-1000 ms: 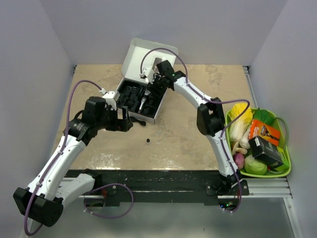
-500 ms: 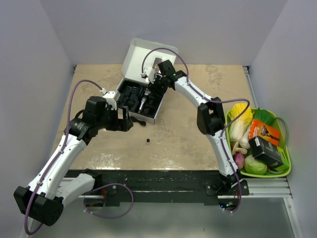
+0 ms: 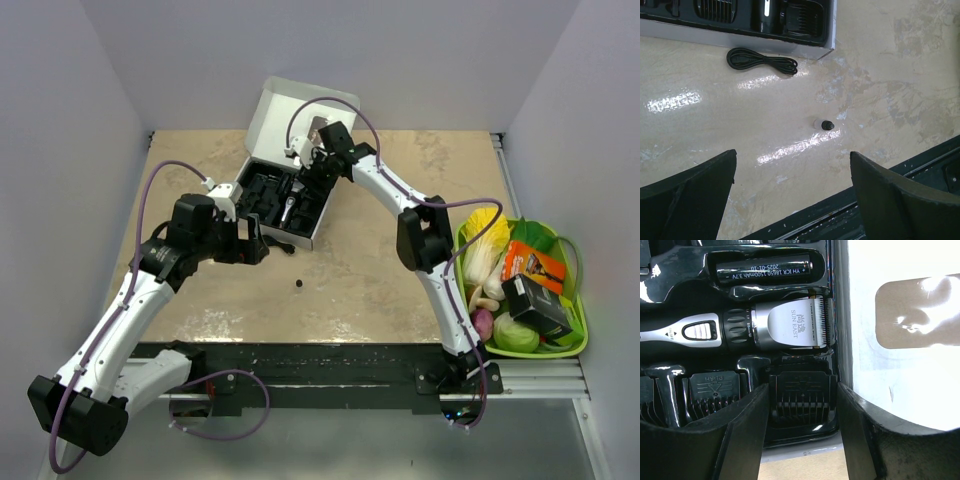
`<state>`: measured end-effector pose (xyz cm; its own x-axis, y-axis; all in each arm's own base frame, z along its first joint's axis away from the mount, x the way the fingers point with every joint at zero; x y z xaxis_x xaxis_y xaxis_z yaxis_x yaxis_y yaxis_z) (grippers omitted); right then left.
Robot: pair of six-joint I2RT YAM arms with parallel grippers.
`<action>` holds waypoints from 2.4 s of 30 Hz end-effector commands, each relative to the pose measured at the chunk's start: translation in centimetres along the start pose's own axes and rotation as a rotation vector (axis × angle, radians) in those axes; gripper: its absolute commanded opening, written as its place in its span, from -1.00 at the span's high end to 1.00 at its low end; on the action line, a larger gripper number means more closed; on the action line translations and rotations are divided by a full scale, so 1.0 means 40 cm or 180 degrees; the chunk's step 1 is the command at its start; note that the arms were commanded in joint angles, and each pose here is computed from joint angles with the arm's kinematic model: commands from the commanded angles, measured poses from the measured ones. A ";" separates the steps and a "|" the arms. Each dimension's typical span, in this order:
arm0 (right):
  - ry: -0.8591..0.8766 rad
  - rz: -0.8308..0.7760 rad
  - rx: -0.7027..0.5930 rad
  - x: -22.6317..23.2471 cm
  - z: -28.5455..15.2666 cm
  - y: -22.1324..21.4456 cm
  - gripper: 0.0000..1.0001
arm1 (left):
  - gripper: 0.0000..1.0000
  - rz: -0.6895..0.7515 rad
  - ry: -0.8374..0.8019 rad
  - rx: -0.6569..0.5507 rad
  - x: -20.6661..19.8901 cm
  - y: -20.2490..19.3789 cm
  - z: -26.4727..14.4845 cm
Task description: Sort the hair-cutting tools
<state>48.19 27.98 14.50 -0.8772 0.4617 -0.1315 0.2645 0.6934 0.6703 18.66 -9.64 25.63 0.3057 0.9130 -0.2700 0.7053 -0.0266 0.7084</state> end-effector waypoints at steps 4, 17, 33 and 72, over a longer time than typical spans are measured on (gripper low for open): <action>0.0145 -0.0036 -0.0045 0.023 0.006 0.016 -0.18 | -0.99 0.0050 -0.0073 -0.0108 -0.007 0.016 0.004; 0.0021 -0.0041 -0.0183 0.028 -0.033 0.065 -0.43 | -0.99 0.0034 -0.0098 -0.0087 -0.007 0.006 0.007; -0.0737 0.0747 -0.0571 0.001 -0.137 0.142 0.34 | -0.99 0.0022 -0.0143 -0.0150 -0.011 0.008 -0.002; -0.0817 0.1341 -0.0065 0.020 -0.003 0.024 1.00 | -0.99 0.0058 -0.0111 -0.0143 -0.006 0.001 -0.001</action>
<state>47.72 29.11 14.39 -0.5884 0.8083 -0.0184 0.5596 0.4236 0.7123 18.48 -9.70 25.41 0.3177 0.9061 -0.2794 0.6997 -0.0252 0.7139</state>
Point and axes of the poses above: each gripper's point midway between its finger pads, its own z axis out along the fingers, its own x axis along the line the jaws close on, y = z × x, the point moved 9 cm from there along -z, back along the fingers, and after that the axes turned 4 degrees about z, right-handed, at the moved point
